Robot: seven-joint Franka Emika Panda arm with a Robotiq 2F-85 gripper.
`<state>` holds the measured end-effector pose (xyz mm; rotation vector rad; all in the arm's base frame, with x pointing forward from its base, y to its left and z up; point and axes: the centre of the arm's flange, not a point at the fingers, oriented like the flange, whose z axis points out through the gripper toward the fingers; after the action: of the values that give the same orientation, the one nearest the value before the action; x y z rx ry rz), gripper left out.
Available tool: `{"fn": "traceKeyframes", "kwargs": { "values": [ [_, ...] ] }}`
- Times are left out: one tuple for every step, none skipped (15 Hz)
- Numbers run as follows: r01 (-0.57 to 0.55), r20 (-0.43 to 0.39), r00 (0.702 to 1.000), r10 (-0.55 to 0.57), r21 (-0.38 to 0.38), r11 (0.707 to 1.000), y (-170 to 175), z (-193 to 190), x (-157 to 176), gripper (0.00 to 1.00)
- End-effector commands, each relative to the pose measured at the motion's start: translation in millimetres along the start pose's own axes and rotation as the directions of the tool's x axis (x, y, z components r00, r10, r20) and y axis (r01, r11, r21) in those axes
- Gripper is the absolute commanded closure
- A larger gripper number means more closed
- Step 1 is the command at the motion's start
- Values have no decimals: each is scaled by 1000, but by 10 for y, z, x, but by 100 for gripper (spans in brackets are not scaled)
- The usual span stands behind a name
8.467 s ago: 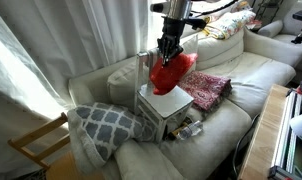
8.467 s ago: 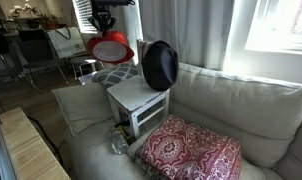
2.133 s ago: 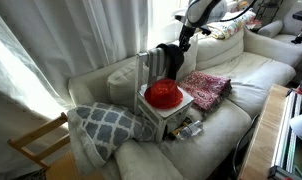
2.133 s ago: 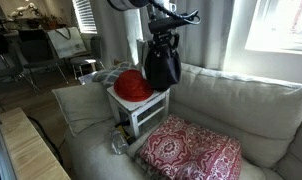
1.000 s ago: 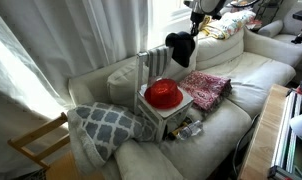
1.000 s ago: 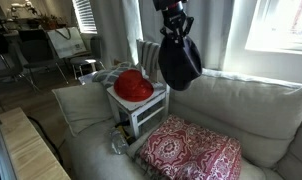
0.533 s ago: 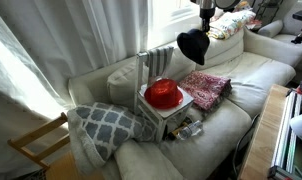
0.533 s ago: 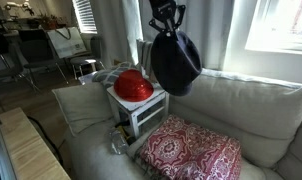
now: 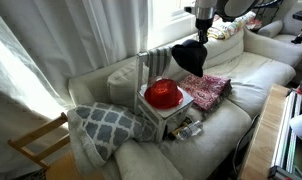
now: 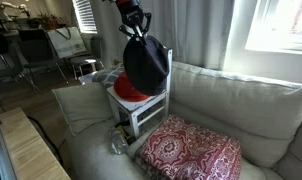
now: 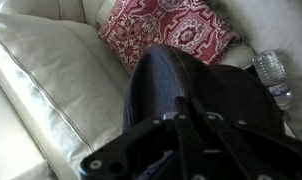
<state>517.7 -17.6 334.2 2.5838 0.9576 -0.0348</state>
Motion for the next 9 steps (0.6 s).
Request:
{"fn": "traceKeyframes", "kwargs": {
  "values": [
    [-17, 5, 1000, 18, -21, 1000, -388, -115, 119, 98],
    [-15, -6, 1000, 15, -15, 1000, -464, -137, 206, 98],
    [-10, -20, 1000, 10, -17, 1000, -531, -153, 289, 98],
    [-7, -41, 999, 6, -10, 1000, -579, -180, 387, 98],
    [-4, -57, 998, 5, 3, 1000, -605, -188, 459, 98],
    [5, -37, 999, -5, -4, 1000, -525, -185, 362, 92],
    [11, -43, 999, -11, -5, 1000, -578, -209, 408, 92],
    [14, -46, 999, -14, -5, 1000, -604, -222, 432, 92],
    [15, -47, 999, -15, -5, 1000, -610, -223, 437, 92]
  ]
}}
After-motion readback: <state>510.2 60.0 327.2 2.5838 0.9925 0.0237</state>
